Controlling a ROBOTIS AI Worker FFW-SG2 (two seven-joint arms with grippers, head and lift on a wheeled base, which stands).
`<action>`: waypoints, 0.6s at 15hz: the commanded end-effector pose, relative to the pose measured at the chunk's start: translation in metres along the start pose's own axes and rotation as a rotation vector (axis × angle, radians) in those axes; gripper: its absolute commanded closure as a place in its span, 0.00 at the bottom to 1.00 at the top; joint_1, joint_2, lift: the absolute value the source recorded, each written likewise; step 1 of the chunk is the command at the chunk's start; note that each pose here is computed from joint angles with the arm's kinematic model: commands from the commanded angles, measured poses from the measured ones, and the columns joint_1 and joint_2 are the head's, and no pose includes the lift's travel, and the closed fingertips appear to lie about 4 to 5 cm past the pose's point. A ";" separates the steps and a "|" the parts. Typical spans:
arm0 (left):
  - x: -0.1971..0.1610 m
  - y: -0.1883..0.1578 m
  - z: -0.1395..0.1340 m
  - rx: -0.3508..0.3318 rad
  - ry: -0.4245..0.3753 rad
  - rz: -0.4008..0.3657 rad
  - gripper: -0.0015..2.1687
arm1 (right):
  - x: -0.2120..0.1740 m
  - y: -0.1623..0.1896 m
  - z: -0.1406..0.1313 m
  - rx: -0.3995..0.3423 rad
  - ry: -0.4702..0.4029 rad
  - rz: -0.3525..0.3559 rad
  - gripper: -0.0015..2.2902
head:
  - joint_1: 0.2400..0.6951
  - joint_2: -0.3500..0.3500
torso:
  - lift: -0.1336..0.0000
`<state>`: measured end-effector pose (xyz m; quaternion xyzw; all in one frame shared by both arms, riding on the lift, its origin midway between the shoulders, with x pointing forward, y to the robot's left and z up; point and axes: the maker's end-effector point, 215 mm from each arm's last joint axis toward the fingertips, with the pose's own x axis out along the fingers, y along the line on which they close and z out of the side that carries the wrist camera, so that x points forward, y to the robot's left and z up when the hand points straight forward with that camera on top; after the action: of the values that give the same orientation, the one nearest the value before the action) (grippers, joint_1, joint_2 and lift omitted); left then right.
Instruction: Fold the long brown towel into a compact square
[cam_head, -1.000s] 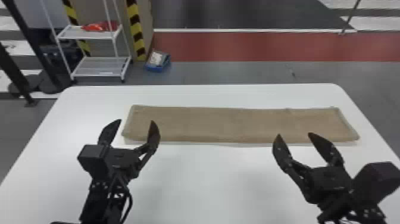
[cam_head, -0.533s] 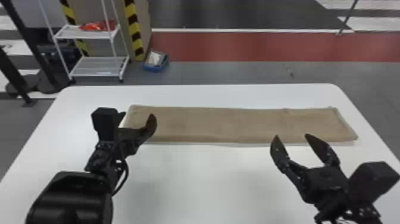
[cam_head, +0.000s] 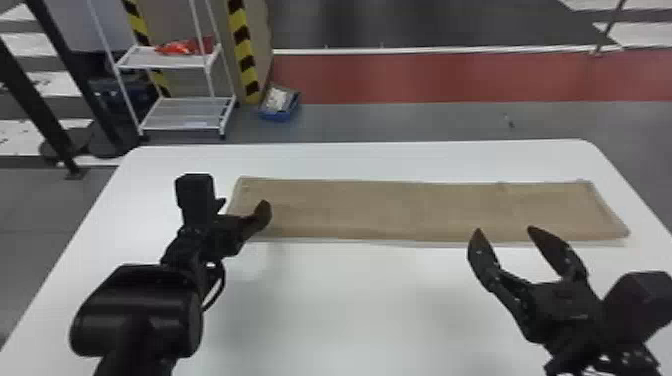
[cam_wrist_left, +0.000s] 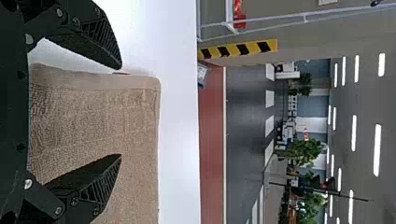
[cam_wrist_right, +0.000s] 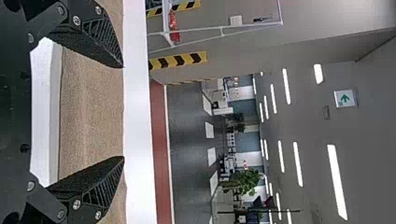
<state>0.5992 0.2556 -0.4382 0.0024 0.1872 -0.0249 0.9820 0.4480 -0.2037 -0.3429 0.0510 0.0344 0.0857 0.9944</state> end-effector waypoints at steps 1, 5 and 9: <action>0.002 0.002 -0.011 0.000 0.048 0.001 0.12 | 0.002 0.001 -0.001 0.001 0.002 0.001 0.09 | 1.00 0.58 | 0.08; 0.007 0.014 -0.016 -0.001 0.064 0.021 0.12 | 0.004 0.001 0.001 -0.001 -0.001 0.001 0.09 | 1.00 0.58 | 0.08; 0.012 0.023 -0.022 -0.004 0.082 0.035 0.25 | 0.006 0.002 0.002 0.001 -0.003 0.003 0.09 | 1.00 0.61 | 0.08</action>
<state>0.6034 0.2761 -0.4626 0.0059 0.2260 -0.0082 0.9741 0.4531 -0.2020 -0.3413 0.0512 0.0333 0.0865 0.9944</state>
